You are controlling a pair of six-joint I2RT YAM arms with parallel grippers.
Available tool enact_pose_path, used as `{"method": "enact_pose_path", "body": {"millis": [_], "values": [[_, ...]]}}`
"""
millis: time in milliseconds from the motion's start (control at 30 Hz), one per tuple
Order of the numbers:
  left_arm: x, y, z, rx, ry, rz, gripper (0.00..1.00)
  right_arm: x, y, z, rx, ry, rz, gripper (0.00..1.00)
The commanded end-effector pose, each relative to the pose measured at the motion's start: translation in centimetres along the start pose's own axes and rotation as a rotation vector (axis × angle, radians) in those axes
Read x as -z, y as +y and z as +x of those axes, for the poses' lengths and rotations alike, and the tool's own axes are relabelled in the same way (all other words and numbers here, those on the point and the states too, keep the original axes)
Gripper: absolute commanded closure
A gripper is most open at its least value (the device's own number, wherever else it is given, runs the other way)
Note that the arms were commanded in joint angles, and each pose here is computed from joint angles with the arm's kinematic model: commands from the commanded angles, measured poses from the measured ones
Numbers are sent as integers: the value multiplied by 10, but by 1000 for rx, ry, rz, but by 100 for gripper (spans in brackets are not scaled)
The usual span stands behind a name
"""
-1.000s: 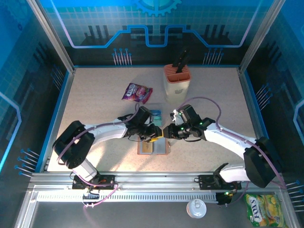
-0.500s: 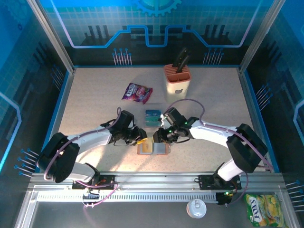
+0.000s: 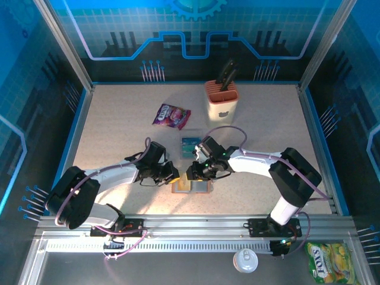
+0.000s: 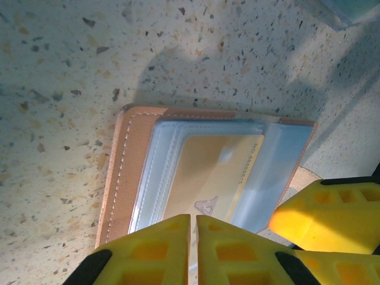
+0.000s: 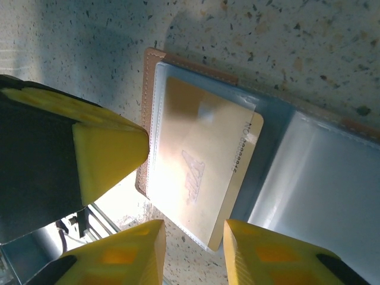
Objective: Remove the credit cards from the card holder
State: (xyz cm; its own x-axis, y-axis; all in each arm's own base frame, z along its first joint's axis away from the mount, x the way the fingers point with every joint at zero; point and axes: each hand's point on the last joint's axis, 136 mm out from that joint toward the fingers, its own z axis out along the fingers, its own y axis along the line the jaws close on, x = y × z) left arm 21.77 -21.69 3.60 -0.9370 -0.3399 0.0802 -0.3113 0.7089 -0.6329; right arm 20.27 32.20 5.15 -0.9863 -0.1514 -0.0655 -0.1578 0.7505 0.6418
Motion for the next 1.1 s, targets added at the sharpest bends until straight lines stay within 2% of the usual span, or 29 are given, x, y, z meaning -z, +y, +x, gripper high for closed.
{"method": "enact_pose_path", "body": {"millis": [0,233,1067], "values": [[-1,13,4,3,12,-25,89,-5,13,-1,3,12,-35,67],[-2,23,5,-3,6,-61,92,-9,14,-1,2,18,-46,67],[-8,30,7,17,27,-85,92,-19,7,2,-25,45,-33,65]]}}
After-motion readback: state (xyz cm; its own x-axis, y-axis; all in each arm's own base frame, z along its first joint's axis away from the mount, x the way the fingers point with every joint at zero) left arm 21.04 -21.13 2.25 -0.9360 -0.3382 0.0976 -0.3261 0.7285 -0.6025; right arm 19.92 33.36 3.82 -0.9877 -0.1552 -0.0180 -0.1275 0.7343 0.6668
